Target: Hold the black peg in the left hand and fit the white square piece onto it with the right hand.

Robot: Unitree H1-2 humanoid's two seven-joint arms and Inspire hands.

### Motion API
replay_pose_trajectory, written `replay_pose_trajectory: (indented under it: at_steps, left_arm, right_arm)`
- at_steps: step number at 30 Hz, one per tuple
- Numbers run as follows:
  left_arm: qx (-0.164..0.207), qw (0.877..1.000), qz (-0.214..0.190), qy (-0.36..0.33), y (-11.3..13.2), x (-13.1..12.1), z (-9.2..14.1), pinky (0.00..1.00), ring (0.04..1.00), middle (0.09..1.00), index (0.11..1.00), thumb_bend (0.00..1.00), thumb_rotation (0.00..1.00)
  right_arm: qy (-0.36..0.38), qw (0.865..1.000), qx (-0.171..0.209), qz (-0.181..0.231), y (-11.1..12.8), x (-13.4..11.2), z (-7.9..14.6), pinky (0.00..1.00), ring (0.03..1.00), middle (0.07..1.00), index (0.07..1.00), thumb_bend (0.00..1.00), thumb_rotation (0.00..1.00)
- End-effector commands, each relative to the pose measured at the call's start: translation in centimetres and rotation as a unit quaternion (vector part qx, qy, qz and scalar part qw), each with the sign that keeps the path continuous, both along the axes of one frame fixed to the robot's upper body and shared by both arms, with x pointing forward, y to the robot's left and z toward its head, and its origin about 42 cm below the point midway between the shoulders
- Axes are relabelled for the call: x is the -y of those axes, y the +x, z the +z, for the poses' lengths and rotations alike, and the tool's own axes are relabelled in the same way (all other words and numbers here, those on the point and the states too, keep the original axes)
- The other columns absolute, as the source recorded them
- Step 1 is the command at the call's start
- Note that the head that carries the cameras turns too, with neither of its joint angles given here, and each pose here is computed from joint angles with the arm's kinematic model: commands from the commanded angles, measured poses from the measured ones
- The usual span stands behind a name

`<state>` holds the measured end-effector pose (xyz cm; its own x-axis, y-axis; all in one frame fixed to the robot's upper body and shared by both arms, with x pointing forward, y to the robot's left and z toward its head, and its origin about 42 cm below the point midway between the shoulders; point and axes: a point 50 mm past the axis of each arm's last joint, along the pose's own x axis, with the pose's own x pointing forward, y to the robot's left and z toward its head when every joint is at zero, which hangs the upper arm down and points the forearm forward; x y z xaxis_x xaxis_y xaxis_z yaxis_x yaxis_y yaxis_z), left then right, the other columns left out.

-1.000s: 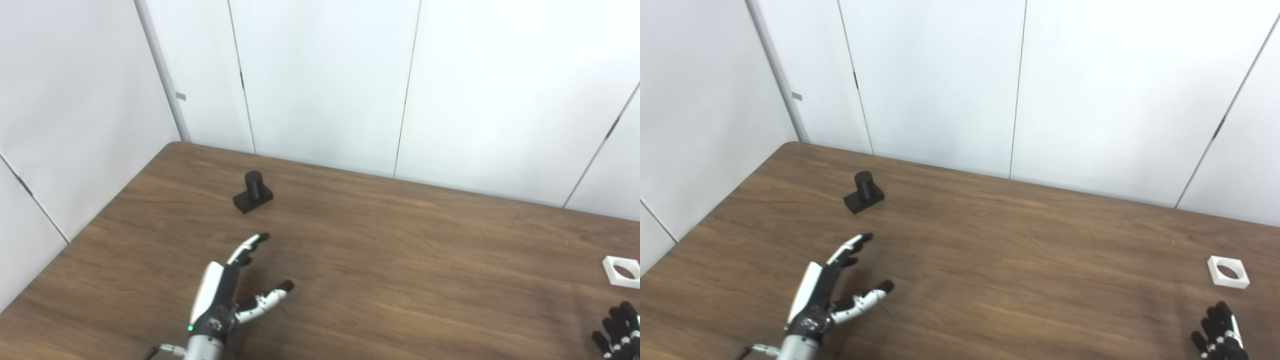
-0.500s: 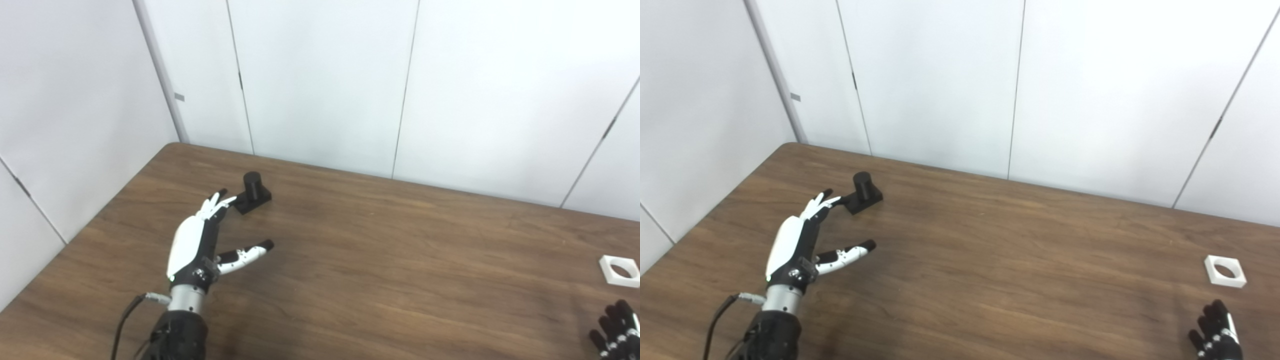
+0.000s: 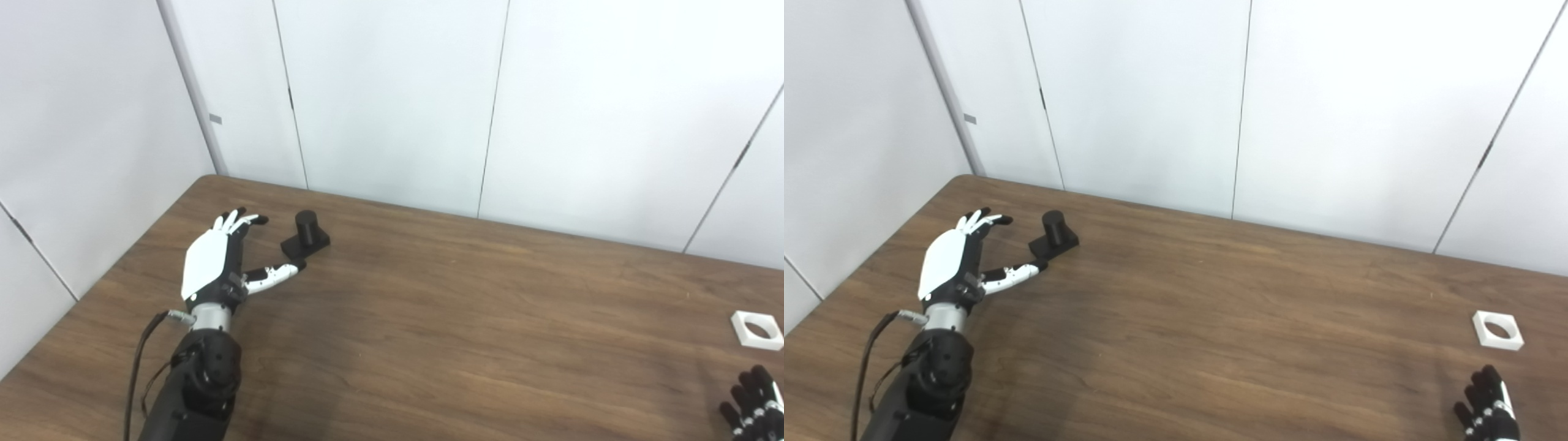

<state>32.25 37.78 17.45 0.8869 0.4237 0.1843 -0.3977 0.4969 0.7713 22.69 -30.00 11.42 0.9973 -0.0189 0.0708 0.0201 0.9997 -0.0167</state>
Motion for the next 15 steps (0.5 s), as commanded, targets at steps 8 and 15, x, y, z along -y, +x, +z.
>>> replay_pose_trajectory:
  at_steps: [8, 15]
  left_arm:
    - [0.002, 0.999, 0.026, 0.034, 4.1, -1.6, 2.1, 1.00, 0.998, 0.947, 0.792, 0.91, 0.43]
    - [-0.061, 0.997, 0.025, 0.043, 6.5, -1.7, 1.8, 1.00, 0.995, 0.948, 0.805, 0.92, 0.46]
  right_arm:
    - [0.005, 1.000, -0.022, 0.000, -0.6, -0.1, -1.2, 1.00, 1.000, 1.000, 1.000, 0.53, 1.00]
    - [0.010, 1.000, -0.021, 0.002, -0.7, -0.2, -1.2, 1.00, 1.000, 1.000, 1.000, 0.55, 1.00]
